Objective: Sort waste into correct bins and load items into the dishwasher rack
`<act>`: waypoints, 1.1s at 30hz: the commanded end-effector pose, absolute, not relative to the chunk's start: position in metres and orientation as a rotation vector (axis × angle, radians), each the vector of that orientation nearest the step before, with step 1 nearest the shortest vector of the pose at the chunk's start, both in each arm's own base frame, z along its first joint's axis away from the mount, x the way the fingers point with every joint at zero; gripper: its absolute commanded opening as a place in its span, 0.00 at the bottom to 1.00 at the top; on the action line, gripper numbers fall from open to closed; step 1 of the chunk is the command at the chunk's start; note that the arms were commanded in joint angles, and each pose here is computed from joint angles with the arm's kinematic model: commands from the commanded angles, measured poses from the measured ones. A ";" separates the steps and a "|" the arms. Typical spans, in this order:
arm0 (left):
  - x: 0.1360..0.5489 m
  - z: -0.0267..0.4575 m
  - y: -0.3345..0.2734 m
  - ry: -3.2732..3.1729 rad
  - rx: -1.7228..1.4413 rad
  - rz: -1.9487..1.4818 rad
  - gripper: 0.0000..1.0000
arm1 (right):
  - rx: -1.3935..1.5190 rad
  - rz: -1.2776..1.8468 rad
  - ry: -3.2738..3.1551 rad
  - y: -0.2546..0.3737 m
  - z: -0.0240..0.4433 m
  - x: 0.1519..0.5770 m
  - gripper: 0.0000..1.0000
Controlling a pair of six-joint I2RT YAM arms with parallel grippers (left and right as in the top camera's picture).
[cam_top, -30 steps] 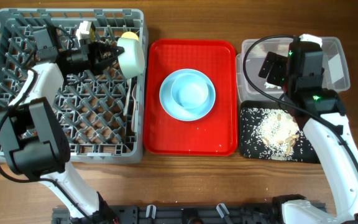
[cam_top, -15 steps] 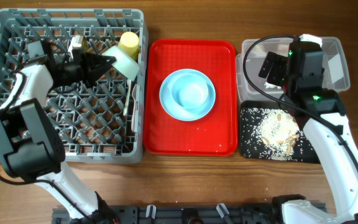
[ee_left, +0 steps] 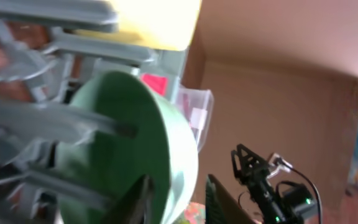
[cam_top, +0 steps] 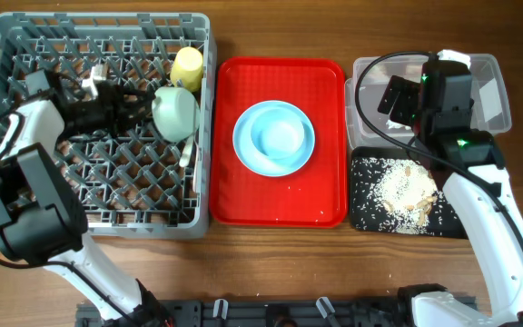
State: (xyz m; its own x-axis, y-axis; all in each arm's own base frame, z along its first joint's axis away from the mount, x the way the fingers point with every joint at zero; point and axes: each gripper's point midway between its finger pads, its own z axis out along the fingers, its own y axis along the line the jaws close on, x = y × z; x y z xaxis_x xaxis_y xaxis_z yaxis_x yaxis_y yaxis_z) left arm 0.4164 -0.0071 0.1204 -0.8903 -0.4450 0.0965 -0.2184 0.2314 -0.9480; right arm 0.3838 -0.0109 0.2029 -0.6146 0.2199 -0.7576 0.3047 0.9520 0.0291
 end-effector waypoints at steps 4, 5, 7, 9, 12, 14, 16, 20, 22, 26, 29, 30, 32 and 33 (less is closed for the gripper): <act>0.418 0.119 0.007 2.349 -0.637 -1.595 0.33 | 0.360 -0.123 2.253 -0.011 0.205 0.387 1.00; 0.421 0.131 0.012 2.348 -0.618 -1.547 0.33 | 0.360 -0.124 2.253 -0.011 0.205 0.387 1.00; 0.426 0.155 0.024 2.367 -0.591 -1.408 0.36 | 0.361 -0.123 2.254 -0.011 0.205 0.387 1.00; 0.427 0.178 0.035 2.392 -0.575 -1.241 0.47 | 0.361 -0.123 2.253 -0.011 0.205 0.387 1.00; 0.420 0.220 0.058 2.402 -0.587 -0.872 0.49 | 0.361 -0.123 2.253 -0.011 0.205 0.387 1.00; 0.408 0.250 0.055 2.372 -0.553 -0.731 0.49 | 0.361 -0.123 2.254 -0.011 0.205 0.387 1.00; 0.397 0.273 0.035 2.357 -0.476 -0.689 0.26 | 0.361 -0.123 2.254 -0.011 0.205 0.387 1.00; 0.388 0.271 -0.018 2.442 -0.322 -0.583 0.06 | 0.361 -0.123 2.253 -0.011 0.205 0.387 1.00; 0.388 0.251 -0.036 2.525 -0.275 -0.474 0.04 | 0.361 -0.123 2.253 -0.011 0.205 0.387 1.00; 0.386 0.195 -0.056 2.720 -0.191 -0.182 0.04 | 0.360 -0.124 2.253 -0.011 0.205 0.387 1.00; 0.384 0.155 -0.064 2.850 -0.164 -0.119 0.04 | 0.361 -0.123 2.253 -0.011 0.205 0.387 1.00; 0.383 0.148 -0.063 2.876 -0.167 -0.111 0.04 | 0.361 -0.123 2.253 -0.011 0.205 0.387 1.00; 0.382 0.135 -0.058 2.912 -0.182 -0.074 0.05 | 0.361 -0.123 2.253 -0.011 0.205 0.387 1.00; 0.383 0.128 -0.050 2.929 -0.199 -0.025 0.04 | 0.361 -0.123 2.253 -0.011 0.205 0.387 1.00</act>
